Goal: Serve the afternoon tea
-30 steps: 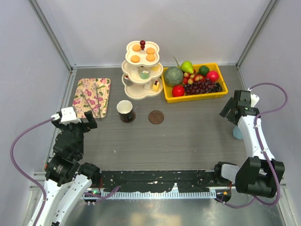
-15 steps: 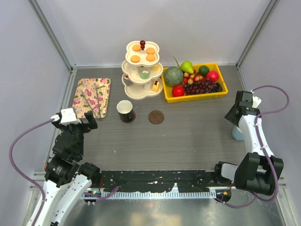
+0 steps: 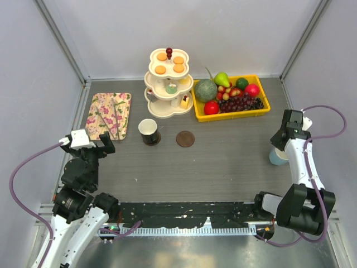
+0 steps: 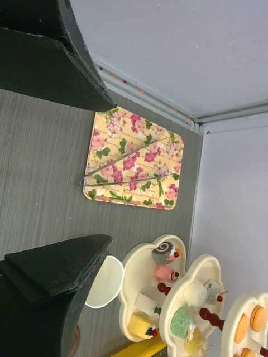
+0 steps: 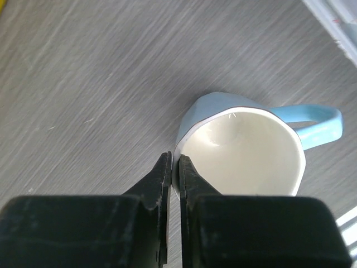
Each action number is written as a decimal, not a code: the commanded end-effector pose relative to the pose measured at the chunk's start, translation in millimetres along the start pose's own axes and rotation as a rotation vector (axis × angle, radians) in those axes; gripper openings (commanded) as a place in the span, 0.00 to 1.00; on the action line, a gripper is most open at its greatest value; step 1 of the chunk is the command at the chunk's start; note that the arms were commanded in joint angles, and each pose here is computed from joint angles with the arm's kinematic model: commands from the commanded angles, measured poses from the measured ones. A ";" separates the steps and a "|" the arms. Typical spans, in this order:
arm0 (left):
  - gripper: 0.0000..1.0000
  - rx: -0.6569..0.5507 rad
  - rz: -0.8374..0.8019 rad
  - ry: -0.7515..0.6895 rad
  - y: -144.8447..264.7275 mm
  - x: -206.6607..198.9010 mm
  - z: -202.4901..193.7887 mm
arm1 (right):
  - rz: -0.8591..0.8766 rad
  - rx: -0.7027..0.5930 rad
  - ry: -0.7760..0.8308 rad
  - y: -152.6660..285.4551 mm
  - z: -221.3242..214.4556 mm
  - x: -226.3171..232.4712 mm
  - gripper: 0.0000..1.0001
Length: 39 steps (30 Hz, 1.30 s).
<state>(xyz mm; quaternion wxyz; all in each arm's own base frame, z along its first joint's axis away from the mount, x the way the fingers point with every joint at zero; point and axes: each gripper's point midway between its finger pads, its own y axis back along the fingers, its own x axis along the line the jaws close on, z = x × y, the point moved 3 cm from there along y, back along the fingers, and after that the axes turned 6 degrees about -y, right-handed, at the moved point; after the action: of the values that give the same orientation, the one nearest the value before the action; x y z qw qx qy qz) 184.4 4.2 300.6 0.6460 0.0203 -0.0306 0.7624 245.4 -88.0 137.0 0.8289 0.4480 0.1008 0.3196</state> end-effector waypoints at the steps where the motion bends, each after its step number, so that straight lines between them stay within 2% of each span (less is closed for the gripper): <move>1: 0.99 -0.050 0.022 0.023 -1.3 2.9 11.0 | 0.228 0.061 -0.054 23.4 -14.4 36.8 0.05; 5: 0.99 -0.044 0.021 0.018 -2.7 1.8 9.7 | 0.334 0.070 0.012 47.8 -27.1 76.8 0.05; 11: 0.99 -0.038 0.024 0.012 -3.9 1.5 8.8 | 0.480 0.177 0.157 74.8 -75.8 152.1 0.05; 17: 0.99 -0.030 0.029 0.000 -5.6 1.2 6.3 | 0.522 0.205 0.256 87.2 -105.6 198.5 0.07; 22: 0.99 -0.022 0.033 -0.009 -8.1 0.2 4.1 | 0.544 0.253 0.319 88.9 -125.8 222.6 0.17; 24: 0.99 -0.015 0.031 -0.015 -9.6 -1.2 3.1 | 0.571 0.230 0.363 99.5 -125.9 235.2 0.27; 25: 0.99 -0.011 0.029 -0.017 -9.9 -1.6 2.7 | 0.565 0.219 0.390 100.6 -126.1 235.2 0.32; 28: 0.99 -0.013 0.034 -0.017 -10.1 -1.1 1.9 | 0.574 0.208 0.451 111.2 -131.5 241.9 0.36; 31: 0.99 -0.002 0.028 -0.025 -13.1 -4.0 -0.7 | 0.591 0.203 0.509 119.3 -136.0 240.2 0.44; 39: 0.99 -0.009 0.026 -0.022 -11.9 -3.4 1.2 | 0.587 0.208 0.604 123.7 -137.4 217.3 0.50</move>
<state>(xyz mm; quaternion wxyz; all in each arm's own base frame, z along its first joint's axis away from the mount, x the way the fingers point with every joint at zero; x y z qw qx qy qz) 196.1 1.7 289.0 0.6402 0.0554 -0.0301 0.7656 306.2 199.0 165.1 0.5900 0.4494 0.2344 0.6285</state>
